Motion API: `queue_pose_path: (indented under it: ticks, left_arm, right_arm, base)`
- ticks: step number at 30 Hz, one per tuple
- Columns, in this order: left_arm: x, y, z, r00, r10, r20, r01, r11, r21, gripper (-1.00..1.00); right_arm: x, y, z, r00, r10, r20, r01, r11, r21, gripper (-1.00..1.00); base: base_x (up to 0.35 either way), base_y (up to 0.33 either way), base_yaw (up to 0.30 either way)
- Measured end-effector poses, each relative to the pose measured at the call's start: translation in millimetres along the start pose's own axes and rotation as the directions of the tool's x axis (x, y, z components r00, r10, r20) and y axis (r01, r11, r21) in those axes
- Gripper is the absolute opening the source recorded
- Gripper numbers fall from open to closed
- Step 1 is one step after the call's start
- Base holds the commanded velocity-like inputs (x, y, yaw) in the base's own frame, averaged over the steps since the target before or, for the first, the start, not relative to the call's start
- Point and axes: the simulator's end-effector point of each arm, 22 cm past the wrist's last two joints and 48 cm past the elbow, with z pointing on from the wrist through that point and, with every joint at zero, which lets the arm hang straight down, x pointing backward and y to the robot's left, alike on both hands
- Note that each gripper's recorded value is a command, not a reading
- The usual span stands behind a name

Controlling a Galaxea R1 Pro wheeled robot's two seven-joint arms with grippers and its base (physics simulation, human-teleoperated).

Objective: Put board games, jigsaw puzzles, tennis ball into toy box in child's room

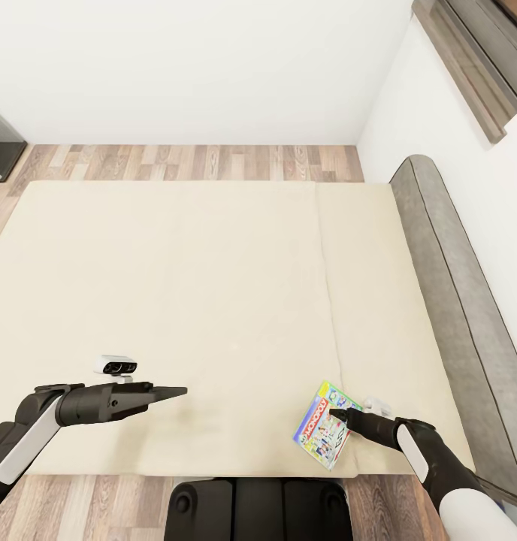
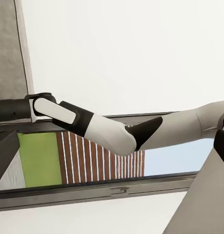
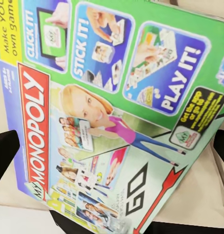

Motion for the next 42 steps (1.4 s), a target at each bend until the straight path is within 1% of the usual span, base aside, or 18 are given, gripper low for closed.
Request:
queue_pose_path:
  ticks: [22,32,36,42]
  left_arm:
    - [1.3,3.0,-0.3,1.0,-0.009,0.0,0.009,1.0,0.003,1.0]
    - [2.1,6.1,-0.7,1.0,-0.017,0.001,0.017,1.0,0.002,1.0]
    - [2.3,7.1,-0.9,1.0,-0.02,0.002,0.02,1.0,0.002,1.0]
    - [2.7,8.6,-1.2,1.0,-0.024,0.003,0.024,1.0,0.004,1.0]
  right_arm:
    - [4.6,2.1,4.1,1.0,0.009,-0.009,-0.009,1.0,-0.006,1.0]
    - [9.6,15.1,10.7,1.0,0.019,-0.019,-0.019,0.999,-0.033,1.0]
    - [-1.4,29.1,9.1,1.0,0.004,0.004,-0.004,0.997,-0.072,1.0]
    - [-5.1,39.6,9.7,1.0,-0.004,0.013,0.005,0.995,-0.102,1.0]
  base:
    - [0.0,0.0,0.0]
    - [0.0,0.0,0.0]
    - [0.0,0.0,0.0]
    - [0.0,0.0,0.0]
